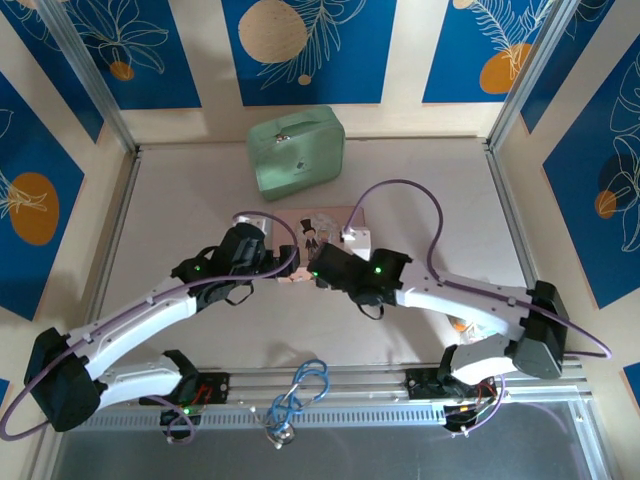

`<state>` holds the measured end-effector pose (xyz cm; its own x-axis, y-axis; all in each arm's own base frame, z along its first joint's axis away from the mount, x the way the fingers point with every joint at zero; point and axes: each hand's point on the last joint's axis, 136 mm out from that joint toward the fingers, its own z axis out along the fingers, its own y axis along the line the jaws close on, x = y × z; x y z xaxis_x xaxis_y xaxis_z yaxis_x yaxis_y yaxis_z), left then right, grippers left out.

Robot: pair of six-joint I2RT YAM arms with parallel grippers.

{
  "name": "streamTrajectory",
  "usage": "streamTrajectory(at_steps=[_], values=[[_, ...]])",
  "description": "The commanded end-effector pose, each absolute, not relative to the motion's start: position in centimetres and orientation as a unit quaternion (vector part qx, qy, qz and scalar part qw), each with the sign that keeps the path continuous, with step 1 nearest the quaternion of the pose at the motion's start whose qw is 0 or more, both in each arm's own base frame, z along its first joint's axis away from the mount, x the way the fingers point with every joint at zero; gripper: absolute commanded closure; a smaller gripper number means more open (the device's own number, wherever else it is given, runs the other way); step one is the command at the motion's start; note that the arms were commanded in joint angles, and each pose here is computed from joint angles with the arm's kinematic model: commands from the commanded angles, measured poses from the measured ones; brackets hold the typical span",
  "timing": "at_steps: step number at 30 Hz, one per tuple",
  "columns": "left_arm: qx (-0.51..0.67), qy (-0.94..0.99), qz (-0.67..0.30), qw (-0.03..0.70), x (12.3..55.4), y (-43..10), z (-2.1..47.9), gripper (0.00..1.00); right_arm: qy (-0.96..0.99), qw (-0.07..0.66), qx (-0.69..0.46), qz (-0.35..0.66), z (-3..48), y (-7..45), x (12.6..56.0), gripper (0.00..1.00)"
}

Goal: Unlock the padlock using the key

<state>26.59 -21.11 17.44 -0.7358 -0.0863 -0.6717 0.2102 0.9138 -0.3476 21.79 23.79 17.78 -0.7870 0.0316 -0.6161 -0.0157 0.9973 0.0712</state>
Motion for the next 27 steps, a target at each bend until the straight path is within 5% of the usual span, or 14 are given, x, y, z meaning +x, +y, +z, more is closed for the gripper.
streamTrajectory(at_steps=[1, 4, 9, 12, 27], values=[[0.034, 0.903, -0.22, 0.366, 27.0, -21.4, 19.0, 0.04, 0.947, 0.316, 0.012, 0.061, 18.1, 25.2, 21.6, 0.01], [0.035, 0.901, -0.227, 0.367, 27.0, -21.4, 19.4, 0.07, 0.937, 0.332, 0.002, 0.103, 17.7, 26.5, 22.2, 0.01], [-0.015, 0.898, -0.28, 0.34, 27.0, -21.1, 18.6, 0.12, 0.944, 0.232, 0.023, 0.235, 14.5, 26.9, 22.9, 0.11], [-0.027, 0.894, -0.302, 0.331, 27.2, -21.4, 18.3, 0.14, 0.938, 0.234, 0.013, 0.254, 13.4, 26.7, 22.7, 0.13], [-0.05, 0.905, -0.304, 0.294, 27.5, -21.0, 15.5, 0.23, 0.95, 0.265, -0.052, 0.155, 9.8, 28.2, 23.3, 0.4]])
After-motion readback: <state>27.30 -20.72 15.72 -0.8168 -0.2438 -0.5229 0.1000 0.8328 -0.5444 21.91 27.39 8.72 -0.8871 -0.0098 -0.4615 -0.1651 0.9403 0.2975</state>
